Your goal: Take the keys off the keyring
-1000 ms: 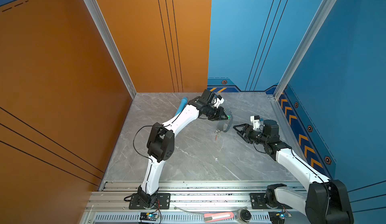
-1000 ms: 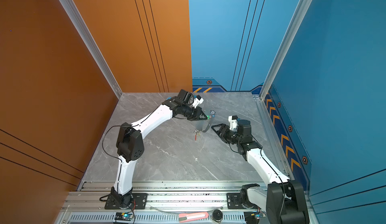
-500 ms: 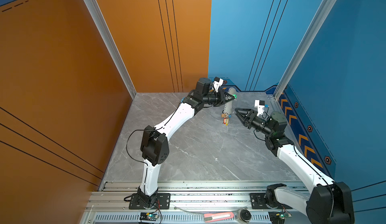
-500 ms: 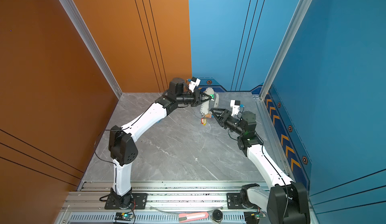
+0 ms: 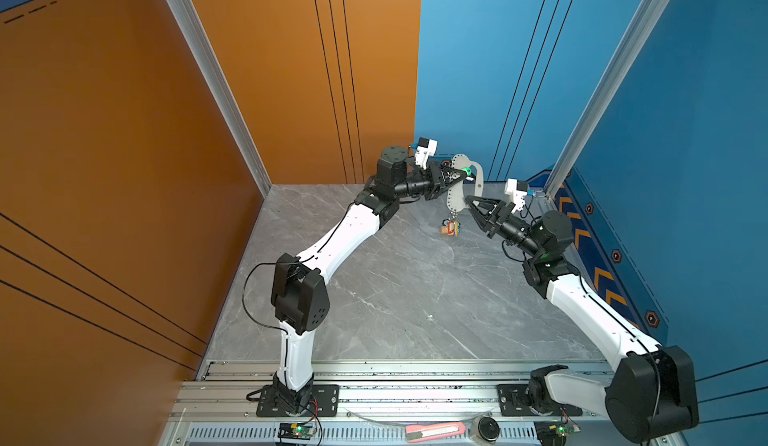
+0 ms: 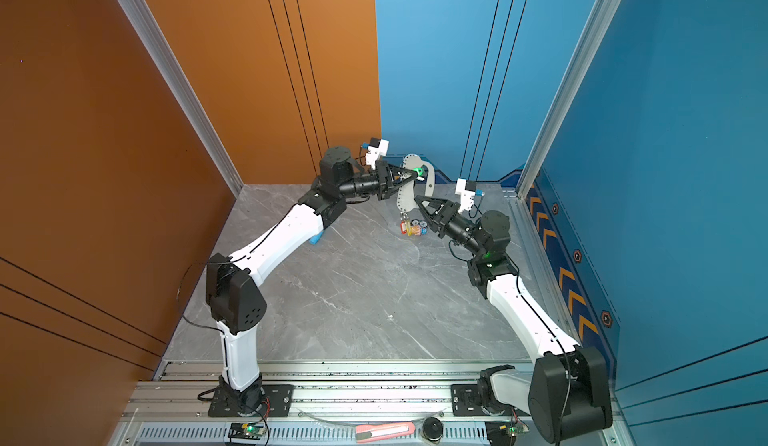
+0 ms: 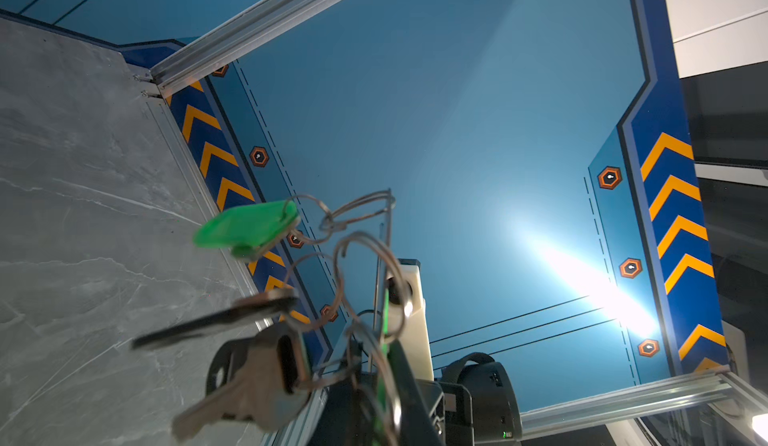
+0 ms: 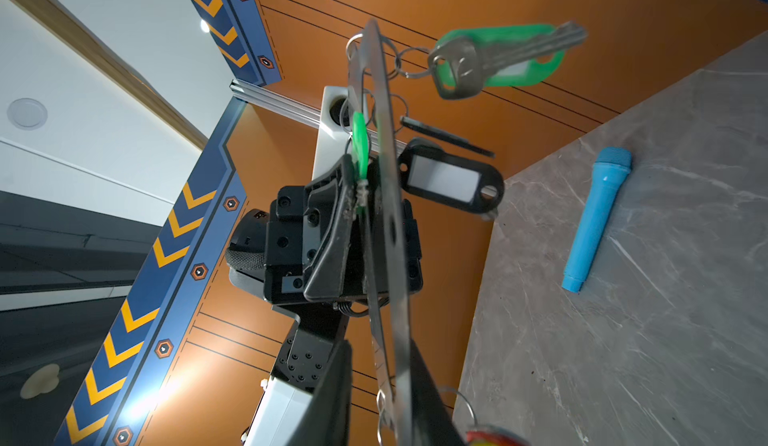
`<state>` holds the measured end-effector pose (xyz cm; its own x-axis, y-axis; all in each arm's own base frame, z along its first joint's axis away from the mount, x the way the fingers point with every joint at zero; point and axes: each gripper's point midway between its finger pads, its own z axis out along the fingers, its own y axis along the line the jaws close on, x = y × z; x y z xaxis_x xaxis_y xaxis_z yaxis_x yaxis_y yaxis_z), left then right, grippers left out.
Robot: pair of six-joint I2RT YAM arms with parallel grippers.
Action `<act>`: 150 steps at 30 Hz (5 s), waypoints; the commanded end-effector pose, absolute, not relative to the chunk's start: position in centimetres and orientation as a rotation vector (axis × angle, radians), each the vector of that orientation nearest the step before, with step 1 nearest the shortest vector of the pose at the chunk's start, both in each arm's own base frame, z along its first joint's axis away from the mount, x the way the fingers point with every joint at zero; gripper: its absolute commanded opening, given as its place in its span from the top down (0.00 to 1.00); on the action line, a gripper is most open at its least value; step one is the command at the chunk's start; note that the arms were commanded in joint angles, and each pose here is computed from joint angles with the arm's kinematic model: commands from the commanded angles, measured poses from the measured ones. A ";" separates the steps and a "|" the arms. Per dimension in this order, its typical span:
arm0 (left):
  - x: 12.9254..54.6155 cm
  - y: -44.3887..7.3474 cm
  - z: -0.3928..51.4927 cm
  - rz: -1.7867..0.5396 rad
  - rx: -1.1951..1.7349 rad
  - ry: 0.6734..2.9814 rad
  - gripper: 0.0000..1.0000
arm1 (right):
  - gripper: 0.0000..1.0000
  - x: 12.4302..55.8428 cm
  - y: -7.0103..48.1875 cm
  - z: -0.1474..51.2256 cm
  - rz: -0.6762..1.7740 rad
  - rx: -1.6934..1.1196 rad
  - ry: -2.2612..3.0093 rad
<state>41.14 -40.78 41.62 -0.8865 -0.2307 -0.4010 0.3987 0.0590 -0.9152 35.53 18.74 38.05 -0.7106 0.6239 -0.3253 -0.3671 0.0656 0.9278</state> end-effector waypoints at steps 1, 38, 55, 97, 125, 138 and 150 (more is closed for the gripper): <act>39.3 -40.3 44.7 -1.922 0.245 1.816 0.93 | 0.91 34.3 19.5 42.6 1.792 0.129 1.503; 35.1 -30.4 37.6 -1.178 0.471 1.899 0.37 | 1.00 36.3 17.2 42.1 1.559 0.472 1.647; 28.0 -35.6 36.1 -1.012 0.737 1.685 0.49 | 1.00 35.8 17.4 41.4 1.403 0.570 1.728; 34.3 -36.6 33.7 -0.785 0.646 1.728 0.58 | 1.00 34.9 18.7 43.1 1.472 0.541 1.683; 32.1 -36.4 34.8 -0.829 0.747 1.732 0.50 | 1.00 35.2 18.7 42.6 1.466 0.540 1.690; 28.7 -37.5 35.0 -0.967 0.808 1.757 0.56 | 1.00 35.3 19.0 42.4 1.474 0.535 1.698; 31.3 -37.8 34.1 -0.908 0.781 1.777 0.59 | 1.00 35.1 19.3 43.1 1.499 0.523 1.682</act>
